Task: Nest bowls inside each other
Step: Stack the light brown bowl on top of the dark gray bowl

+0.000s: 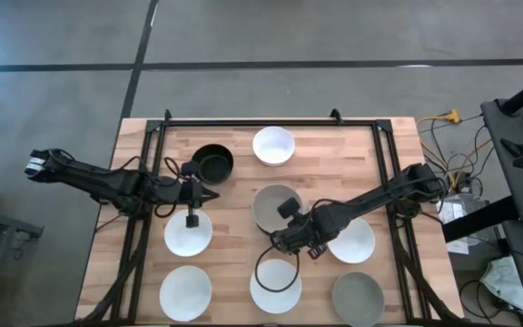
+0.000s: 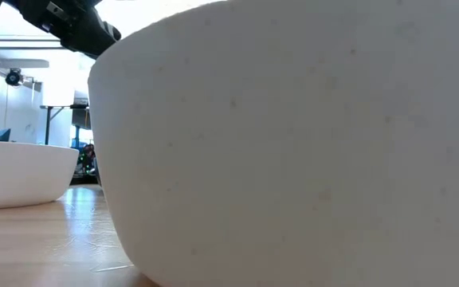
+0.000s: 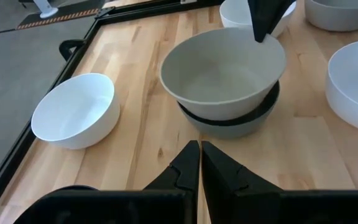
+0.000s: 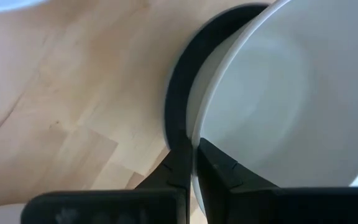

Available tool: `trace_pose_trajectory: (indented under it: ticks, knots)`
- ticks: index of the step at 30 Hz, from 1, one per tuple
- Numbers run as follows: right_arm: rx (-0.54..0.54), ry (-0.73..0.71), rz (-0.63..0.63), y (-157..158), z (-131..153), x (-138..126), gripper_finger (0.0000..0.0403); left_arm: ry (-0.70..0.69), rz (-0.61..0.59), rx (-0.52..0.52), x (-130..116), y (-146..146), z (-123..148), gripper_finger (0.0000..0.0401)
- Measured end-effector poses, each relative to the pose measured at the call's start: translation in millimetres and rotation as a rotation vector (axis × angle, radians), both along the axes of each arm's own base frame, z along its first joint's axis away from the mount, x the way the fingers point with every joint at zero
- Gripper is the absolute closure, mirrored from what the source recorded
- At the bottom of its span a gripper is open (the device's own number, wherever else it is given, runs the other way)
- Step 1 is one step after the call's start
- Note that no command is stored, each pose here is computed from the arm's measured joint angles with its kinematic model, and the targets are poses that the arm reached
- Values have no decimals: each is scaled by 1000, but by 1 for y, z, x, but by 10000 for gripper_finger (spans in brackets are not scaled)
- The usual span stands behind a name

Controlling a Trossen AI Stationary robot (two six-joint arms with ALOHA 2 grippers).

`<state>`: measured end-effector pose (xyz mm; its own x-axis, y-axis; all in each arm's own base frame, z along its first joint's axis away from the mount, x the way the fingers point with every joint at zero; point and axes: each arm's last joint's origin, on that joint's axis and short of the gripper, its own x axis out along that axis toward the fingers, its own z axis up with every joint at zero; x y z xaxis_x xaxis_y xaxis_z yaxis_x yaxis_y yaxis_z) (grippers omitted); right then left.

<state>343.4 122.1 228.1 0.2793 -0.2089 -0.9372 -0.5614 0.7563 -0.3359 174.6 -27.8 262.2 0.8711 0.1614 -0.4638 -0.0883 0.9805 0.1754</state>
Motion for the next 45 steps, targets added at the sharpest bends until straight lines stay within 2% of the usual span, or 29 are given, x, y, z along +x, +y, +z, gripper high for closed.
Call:
trace_pose_trajectory:
  ticks: [13, 27, 45]
  knots:
    - [12, -1, 7, 1, -10, -1, 390, 1, 0, 0, 1, 0, 0, 400]
    - [6, 5, 68, 3, -23, -4, 390, 1, 0, 0, 1, 0, 0, 400]
    - [18, 17, 114, 4, -24, -4, 390, 1, -1, 0, 1, 0, 0, 400]
